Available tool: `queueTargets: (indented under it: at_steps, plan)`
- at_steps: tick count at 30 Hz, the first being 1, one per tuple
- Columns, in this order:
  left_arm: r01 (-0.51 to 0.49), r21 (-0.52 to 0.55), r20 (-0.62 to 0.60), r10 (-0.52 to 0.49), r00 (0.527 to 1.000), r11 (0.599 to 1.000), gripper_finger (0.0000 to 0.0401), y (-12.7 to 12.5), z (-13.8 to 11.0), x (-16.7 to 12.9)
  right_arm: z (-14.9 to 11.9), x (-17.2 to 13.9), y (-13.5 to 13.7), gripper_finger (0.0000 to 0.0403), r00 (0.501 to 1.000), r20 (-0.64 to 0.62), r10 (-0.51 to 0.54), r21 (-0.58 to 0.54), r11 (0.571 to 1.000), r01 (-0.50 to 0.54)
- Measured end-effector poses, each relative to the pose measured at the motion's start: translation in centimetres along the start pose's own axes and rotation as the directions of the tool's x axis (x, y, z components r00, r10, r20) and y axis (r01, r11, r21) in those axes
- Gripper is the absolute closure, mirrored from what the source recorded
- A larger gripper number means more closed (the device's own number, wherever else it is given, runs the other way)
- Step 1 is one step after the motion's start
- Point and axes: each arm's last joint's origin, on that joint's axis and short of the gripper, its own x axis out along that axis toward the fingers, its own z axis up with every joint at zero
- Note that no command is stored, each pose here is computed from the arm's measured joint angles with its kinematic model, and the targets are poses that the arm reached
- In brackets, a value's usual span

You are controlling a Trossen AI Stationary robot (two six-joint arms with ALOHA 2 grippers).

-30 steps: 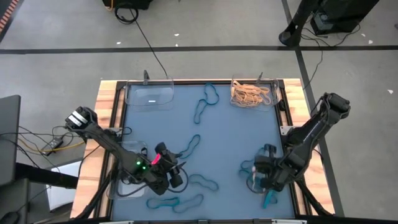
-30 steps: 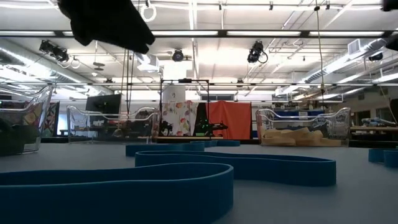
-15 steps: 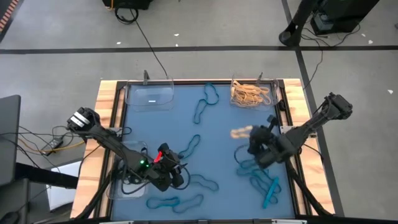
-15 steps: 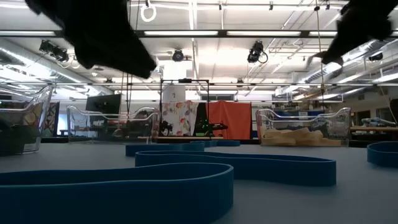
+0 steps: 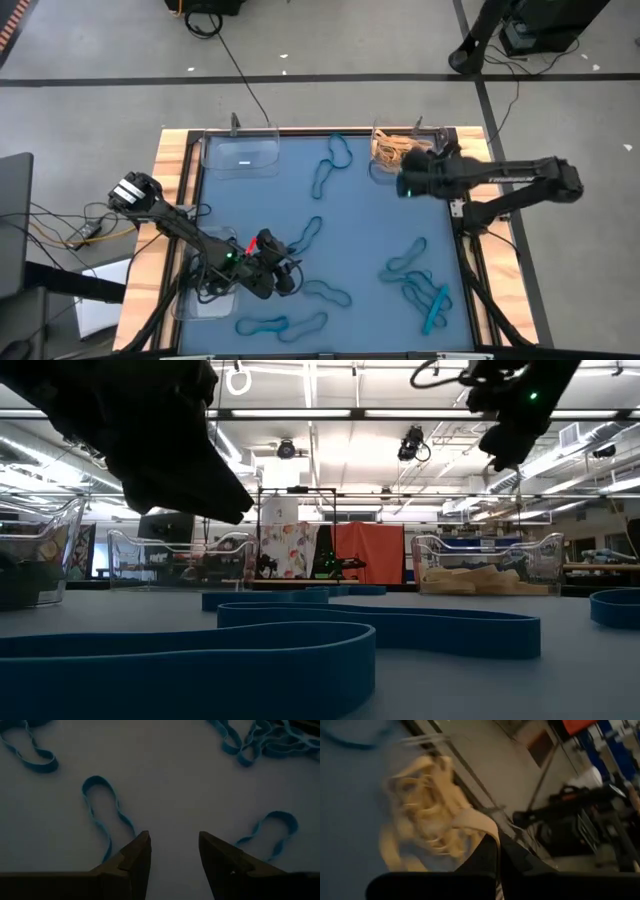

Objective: Sort rubber bands into baskets
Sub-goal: Put the yellow rubber band into the top right transparent bin

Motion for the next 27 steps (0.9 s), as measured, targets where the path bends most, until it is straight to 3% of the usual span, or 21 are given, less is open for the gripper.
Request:
queueTargets:
  at_steps: [7,13,22,27]
  plan:
    - [-0.042,-0.026,0.027,0.043,0.999,0.999,0.0232,0.4,0.2,0.3,2.0,3.4,-2.7,0.0392,0.998,-0.036,-0.056,0.046,0.997,0.058]
    - [-0.135,-0.005,0.110,0.135,0.985,0.991,0.0232,1.0,0.7,0.6,4.0,6.8,-3.9,0.0392,1.000,-0.013,-0.018,0.124,0.992,0.019]
    - [-0.164,-0.013,0.108,0.165,0.980,0.986,0.0232,1.7,1.3,1.3,3.9,11.4,-4.8,0.0385,0.990,-0.138,0.018,0.199,0.980,0.010]
    - [-0.236,-0.037,0.153,0.239,0.959,0.971,0.0232,2.5,2.0,1.9,3.7,13.1,-4.4,0.0356,0.973,-0.180,0.145,0.235,0.967,-0.101]
